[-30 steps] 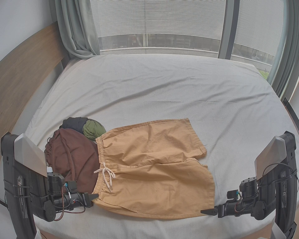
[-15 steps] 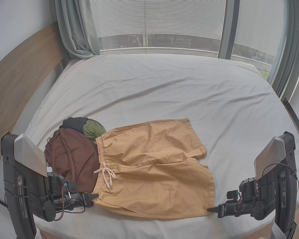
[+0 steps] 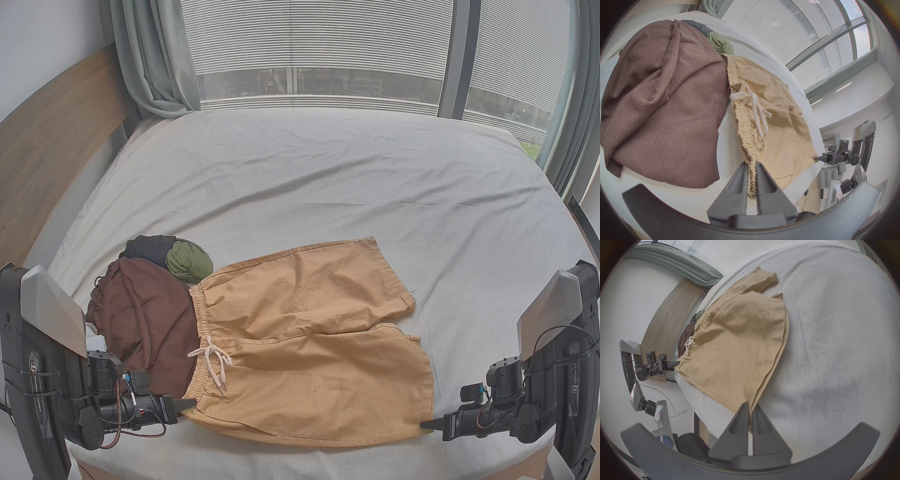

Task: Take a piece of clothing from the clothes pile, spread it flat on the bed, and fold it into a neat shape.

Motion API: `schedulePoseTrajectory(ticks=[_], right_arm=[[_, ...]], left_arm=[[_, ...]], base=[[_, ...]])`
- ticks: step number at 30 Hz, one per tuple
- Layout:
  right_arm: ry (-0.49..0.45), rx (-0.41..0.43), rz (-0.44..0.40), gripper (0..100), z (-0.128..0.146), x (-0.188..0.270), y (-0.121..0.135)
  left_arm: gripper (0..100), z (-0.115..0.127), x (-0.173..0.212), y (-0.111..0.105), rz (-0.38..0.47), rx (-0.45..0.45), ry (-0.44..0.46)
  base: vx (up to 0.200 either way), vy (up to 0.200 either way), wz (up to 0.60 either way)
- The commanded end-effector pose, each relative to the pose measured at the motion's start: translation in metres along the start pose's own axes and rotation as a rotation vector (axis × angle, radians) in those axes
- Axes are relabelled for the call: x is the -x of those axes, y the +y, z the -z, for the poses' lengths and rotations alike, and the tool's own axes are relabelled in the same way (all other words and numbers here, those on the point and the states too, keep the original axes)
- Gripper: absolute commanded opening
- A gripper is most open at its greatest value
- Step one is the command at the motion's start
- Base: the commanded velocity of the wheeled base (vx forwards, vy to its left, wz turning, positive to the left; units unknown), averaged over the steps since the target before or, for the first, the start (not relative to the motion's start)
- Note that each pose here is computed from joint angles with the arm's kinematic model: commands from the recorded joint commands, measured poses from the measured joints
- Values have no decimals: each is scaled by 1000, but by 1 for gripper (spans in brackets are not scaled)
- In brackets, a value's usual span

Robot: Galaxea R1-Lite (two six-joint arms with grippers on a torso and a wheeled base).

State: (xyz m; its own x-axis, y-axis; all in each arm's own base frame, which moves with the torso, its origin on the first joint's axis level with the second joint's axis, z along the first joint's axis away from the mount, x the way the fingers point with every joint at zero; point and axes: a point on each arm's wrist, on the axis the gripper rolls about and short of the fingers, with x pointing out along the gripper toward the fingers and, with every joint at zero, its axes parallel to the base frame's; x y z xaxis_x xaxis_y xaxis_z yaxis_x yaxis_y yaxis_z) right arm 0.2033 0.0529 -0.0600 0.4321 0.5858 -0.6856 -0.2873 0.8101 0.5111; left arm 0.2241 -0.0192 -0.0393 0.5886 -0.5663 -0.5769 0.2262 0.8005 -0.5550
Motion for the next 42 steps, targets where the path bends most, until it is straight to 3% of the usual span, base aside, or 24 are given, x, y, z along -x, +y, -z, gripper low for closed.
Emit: schedulePoseTrajectory(ticks=[1, 8, 13, 23, 42], right_arm=[[7, -5, 2, 0, 2, 4, 1], [-54, 30, -71, 0, -11, 14, 10], [-152, 74, -128, 0, -28, 30, 21], [-316, 44, -170, 0, -60, 44, 31], [-391, 34, -189, 0, -77, 50, 33]], left_arm=[[0, 1, 3, -1, 0, 3, 4], [0, -7, 3, -7, 50, -26, -26], [0, -18, 1, -13, 80, -60, -67], [0, -49, 6, -35, 149, 40, -191], [0, -60, 4, -37, 132, 62, -249]], base=[[0, 0, 0], [0, 0, 0], [0, 0, 0], [0, 0, 0], [0, 0, 0]])
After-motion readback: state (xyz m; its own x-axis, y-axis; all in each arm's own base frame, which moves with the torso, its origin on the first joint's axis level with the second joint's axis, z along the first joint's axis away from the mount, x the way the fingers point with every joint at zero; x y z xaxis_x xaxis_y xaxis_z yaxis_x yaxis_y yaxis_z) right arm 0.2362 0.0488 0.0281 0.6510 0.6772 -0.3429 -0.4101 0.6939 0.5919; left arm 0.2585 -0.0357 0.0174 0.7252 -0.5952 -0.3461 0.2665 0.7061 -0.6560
